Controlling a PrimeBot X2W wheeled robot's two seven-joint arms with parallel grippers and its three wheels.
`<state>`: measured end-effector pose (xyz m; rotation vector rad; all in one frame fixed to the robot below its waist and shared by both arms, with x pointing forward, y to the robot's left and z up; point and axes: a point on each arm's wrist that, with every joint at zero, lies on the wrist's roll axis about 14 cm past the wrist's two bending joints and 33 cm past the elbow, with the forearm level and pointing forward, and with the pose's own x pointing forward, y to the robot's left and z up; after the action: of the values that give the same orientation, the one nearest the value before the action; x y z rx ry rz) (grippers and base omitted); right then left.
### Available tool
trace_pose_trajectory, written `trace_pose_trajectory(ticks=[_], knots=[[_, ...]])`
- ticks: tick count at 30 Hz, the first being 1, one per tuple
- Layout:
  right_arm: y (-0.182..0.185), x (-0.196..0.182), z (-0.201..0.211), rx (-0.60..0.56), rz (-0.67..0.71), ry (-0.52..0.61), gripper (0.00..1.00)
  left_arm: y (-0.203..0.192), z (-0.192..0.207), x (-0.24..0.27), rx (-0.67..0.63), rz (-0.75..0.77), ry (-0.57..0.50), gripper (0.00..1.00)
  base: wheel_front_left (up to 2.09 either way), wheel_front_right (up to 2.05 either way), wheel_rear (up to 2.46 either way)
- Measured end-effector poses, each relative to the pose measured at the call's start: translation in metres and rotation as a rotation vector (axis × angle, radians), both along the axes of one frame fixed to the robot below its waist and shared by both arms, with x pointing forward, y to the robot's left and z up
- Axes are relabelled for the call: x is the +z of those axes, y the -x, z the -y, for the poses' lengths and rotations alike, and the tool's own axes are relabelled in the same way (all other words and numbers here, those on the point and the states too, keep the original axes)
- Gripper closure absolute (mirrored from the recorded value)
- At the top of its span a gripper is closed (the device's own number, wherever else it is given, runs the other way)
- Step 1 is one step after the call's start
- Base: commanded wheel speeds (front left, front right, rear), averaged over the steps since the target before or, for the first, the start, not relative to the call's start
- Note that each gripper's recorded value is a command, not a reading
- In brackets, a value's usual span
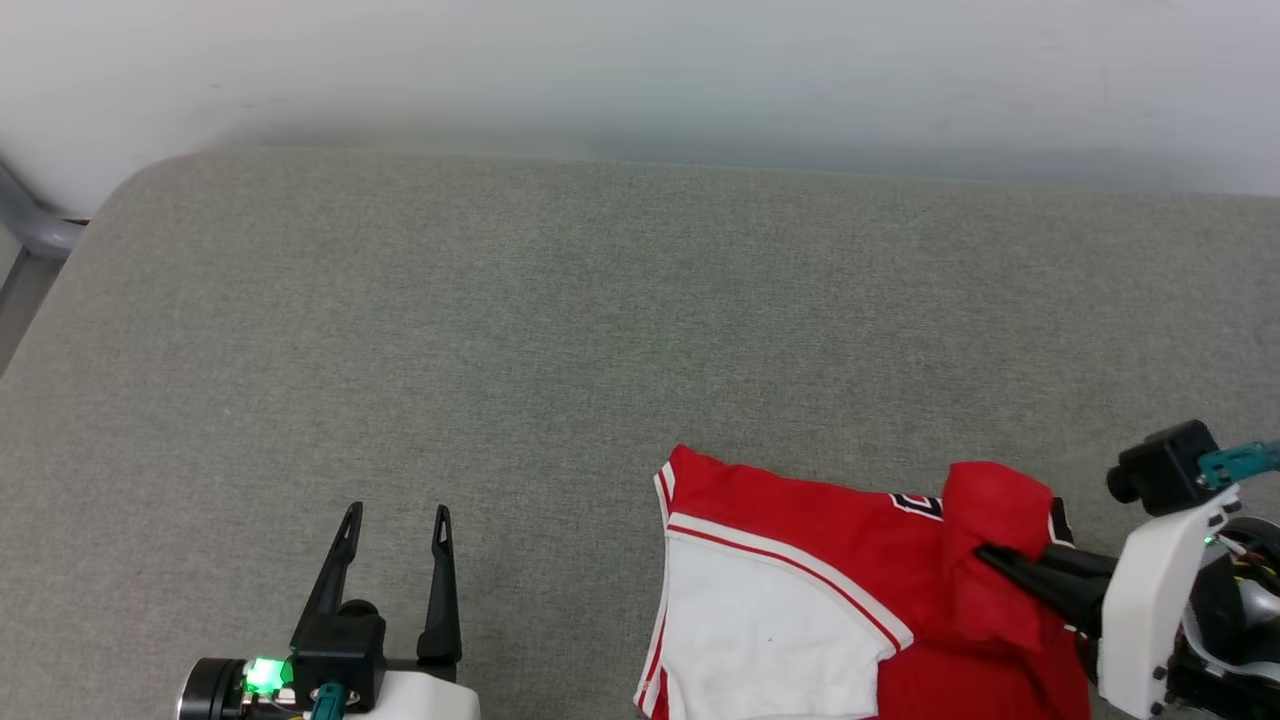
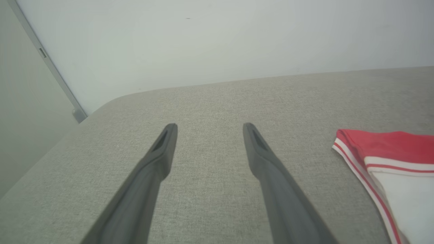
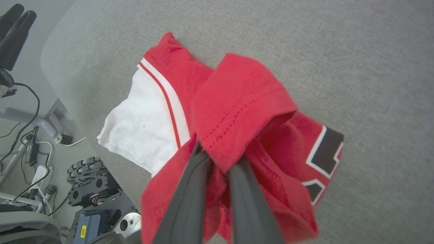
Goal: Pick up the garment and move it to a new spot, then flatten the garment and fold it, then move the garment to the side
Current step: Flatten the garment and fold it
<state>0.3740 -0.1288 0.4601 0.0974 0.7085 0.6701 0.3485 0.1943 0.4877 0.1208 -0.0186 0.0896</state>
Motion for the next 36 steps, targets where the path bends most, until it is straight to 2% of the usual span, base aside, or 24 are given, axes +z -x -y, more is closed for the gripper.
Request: trace_pose_trajectory(ticks=[5,13,22,26,27,28,29,36], knots=[[-0.009,0.002,-0.042,0.099,0.018,-0.018,1.0,0.001,-0.005,-0.002,0.019,-0.006,0.003,0.0,0.0,0.0,0.0],[-0.011,-0.021,-0.095,0.227,-0.017,0.009,1.0,0.001,-0.01,-0.006,0.048,-0.019,0.013,0.0,0.0,0.0,0.0],[-0.011,-0.056,-0.126,0.267,-0.069,0.034,1.0,-0.001,-0.012,-0.011,0.066,-0.037,0.019,0.0,0.0,0.0,0.0],[-0.01,-0.06,-0.13,0.269,-0.062,0.03,1.0,-0.002,-0.011,-0.013,0.062,-0.044,0.021,0.0,0.0,0.0,0.0],[-0.011,-0.059,-0.13,0.267,-0.05,0.026,0.76,-0.003,-0.01,-0.014,0.059,-0.044,0.022,0.0,0.0,0.0,0.0],[-0.011,-0.056,-0.129,0.263,-0.035,0.022,0.25,-0.003,-0.009,-0.013,0.057,-0.042,0.021,0.0,0.0,0.0,0.0],[-0.013,-0.052,-0.128,0.257,-0.012,0.013,0.0,-0.003,-0.008,-0.013,0.053,-0.04,0.022,0.0,0.0,0.0,0.0],[-0.029,-0.007,-0.101,0.164,0.195,-0.059,0.0,-0.006,-0.004,-0.005,0.028,-0.013,0.02,0.0,0.0,0.0,0.0]])
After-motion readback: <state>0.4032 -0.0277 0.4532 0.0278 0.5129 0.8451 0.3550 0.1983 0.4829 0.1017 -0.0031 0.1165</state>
